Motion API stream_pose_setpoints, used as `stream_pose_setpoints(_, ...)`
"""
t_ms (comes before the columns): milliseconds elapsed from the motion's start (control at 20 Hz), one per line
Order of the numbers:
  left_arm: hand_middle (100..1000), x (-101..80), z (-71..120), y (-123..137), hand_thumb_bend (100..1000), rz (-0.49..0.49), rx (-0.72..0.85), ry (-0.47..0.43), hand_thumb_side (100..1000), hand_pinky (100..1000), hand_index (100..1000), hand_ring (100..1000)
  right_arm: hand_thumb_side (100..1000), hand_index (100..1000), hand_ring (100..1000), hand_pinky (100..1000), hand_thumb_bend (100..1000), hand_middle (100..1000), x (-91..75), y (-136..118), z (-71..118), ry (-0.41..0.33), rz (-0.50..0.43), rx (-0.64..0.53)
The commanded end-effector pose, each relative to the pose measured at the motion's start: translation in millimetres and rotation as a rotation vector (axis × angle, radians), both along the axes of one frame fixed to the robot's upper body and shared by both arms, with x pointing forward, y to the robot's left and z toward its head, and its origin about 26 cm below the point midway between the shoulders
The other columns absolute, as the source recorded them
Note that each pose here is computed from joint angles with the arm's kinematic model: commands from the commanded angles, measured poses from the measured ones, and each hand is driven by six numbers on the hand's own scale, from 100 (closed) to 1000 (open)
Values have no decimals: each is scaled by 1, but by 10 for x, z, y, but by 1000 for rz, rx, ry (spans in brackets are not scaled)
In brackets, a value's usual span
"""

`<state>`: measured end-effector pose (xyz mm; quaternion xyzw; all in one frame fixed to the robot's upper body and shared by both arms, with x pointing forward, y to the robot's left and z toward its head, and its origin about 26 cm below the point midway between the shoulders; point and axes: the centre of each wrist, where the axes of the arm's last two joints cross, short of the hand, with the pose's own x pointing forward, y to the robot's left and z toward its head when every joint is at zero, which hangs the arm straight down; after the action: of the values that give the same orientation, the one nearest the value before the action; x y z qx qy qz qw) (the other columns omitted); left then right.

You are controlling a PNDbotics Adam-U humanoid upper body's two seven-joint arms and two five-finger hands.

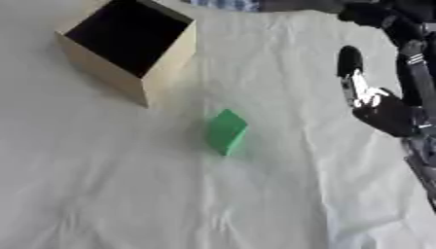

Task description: Pick up objects on the table and place them in the box.

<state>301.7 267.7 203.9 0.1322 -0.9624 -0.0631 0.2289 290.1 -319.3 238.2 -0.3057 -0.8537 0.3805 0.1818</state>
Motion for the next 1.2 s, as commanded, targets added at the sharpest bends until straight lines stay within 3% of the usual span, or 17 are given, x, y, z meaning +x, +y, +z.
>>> stream_pose_setpoints(50, 765, -22, 73, 21, 273, -9, 31, -19, 559, 601, 817, 732, 788, 868, 815, 815, 100, 759, -46, -49, 223, 17, -35, -206)
stream_pose_setpoints(650, 765, -18, 77, -15, 270, -40, 50, -8, 562, 599, 815, 730, 865, 899, 850, 819, 100, 814, -64, 18, 410, 241, -44, -620)
stream_pose_setpoints(1050, 765, -18, 68, -35, 268, -57, 55, 2, 564, 597, 815, 730, 773, 931, 878, 846, 100, 835, -31, 179, 415, 385, -31, -718)
stream_pose_setpoints(1200, 765, -19, 64, -38, 268, -60, 57, 6, 565, 597, 814, 729, 685, 945, 892, 852, 191, 846, -19, 248, 416, 426, -25, -768)
